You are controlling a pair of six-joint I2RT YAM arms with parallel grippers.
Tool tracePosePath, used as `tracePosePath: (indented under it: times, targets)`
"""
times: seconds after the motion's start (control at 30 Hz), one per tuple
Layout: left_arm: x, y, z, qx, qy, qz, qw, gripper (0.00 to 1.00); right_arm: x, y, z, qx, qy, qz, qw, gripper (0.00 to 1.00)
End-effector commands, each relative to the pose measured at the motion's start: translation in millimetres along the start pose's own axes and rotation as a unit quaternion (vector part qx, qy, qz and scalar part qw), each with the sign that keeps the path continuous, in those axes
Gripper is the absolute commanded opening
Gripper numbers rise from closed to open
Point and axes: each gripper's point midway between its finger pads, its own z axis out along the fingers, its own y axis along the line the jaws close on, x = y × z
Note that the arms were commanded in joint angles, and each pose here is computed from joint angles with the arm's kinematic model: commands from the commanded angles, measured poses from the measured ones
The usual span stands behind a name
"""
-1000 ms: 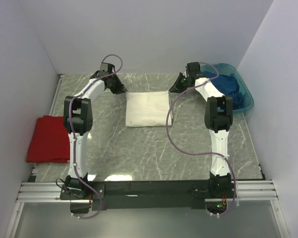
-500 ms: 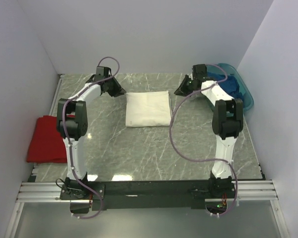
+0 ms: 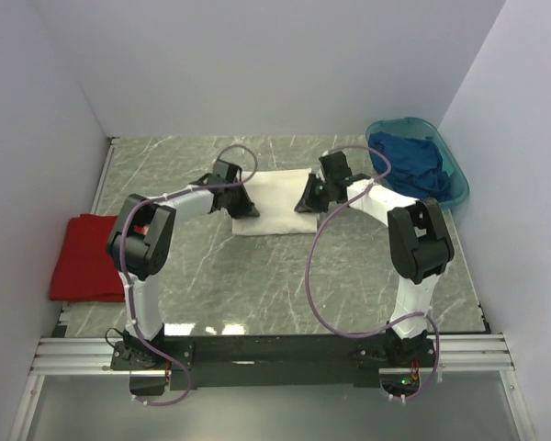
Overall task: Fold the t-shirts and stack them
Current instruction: Fold the tshirt
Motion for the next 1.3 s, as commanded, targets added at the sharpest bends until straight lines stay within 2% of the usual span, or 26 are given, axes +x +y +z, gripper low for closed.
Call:
tracePosePath:
  times: [0.0,0.13,0.37,0.67,0.93,1.07,1.27]
  targets:
    - [9,-5,-3,0.006,-0.020,0.005,1.000,0.09,4,-27,7,0.033,-0.012,0.009,0.999,0.21]
    - [34,14,5,-0.010,-0.002,0.006,1.000,0.06,24,-53,13,0.067,0.006,0.013,0.998,0.21]
    - [63,17,-5,-0.025,0.001,0.024,0.999,0.06,56,-80,10,0.097,0.025,0.019,0.995,0.21]
    - [114,27,-27,-0.045,0.012,0.034,0.998,0.06,104,-96,-20,0.093,0.038,0.011,0.995,0.21]
    - [160,47,-61,-0.046,0.028,0.040,0.998,0.08,139,-84,-54,0.063,0.031,-0.008,0.997,0.21]
    - [157,41,-81,-0.032,0.016,0.040,0.999,0.12,136,-75,-70,0.052,0.016,-0.015,0.998,0.21]
    - [120,36,-110,-0.039,-0.033,0.037,0.998,0.28,109,-49,-96,0.035,-0.026,-0.038,0.998,0.22]
